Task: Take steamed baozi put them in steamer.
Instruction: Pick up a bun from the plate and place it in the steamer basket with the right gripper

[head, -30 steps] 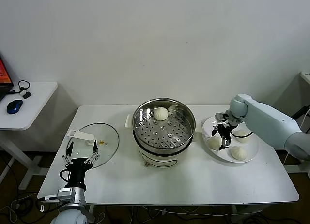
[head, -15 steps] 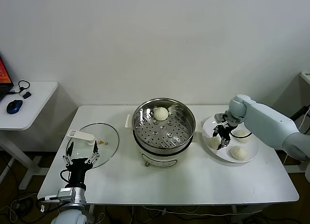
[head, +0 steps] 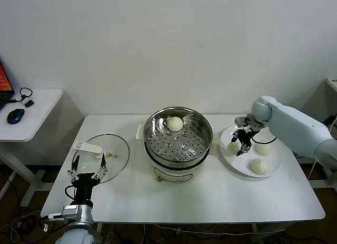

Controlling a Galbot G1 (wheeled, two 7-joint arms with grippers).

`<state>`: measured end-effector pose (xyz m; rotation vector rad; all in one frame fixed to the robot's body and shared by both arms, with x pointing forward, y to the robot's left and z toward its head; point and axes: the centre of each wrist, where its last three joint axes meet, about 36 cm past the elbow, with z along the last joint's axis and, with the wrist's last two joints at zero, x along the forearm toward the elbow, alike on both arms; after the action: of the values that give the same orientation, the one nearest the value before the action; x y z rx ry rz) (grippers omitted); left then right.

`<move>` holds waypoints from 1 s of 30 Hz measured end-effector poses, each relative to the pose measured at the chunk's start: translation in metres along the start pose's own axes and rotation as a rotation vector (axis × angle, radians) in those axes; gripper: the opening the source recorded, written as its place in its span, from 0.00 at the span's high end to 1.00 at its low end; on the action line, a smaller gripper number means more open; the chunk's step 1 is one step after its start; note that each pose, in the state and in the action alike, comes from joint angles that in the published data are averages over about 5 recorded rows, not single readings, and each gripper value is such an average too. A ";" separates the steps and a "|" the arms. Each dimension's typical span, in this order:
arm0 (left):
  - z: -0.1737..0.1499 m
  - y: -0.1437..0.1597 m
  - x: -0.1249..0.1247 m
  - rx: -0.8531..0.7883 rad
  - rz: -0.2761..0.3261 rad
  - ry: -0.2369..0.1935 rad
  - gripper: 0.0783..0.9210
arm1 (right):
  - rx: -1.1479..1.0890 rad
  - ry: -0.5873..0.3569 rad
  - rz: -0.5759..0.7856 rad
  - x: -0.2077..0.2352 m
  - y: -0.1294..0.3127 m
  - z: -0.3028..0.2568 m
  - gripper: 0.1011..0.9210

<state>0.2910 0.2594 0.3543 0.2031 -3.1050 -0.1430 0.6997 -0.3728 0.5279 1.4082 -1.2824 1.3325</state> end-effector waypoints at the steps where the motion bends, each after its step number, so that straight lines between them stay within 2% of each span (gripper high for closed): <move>1: 0.000 0.000 0.000 0.000 0.001 0.001 0.12 | 0.004 -0.002 0.009 0.009 -0.002 -0.002 0.36; 17: 0.001 -0.007 -0.001 0.001 0.011 -0.003 0.12 | 0.101 -0.092 0.133 0.157 -0.030 -0.080 0.36; 23: -0.001 -0.008 -0.002 0.002 0.012 -0.008 0.12 | 0.122 -0.143 0.135 0.176 -0.035 -0.123 0.36; 30: -0.002 -0.010 -0.002 0.004 0.010 -0.011 0.12 | 0.129 -0.170 0.115 0.168 -0.043 -0.168 0.36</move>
<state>0.2944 0.2495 0.3556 0.1877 -3.1168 -0.1375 0.7000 -0.2264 0.7192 1.5853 -1.4283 1.4180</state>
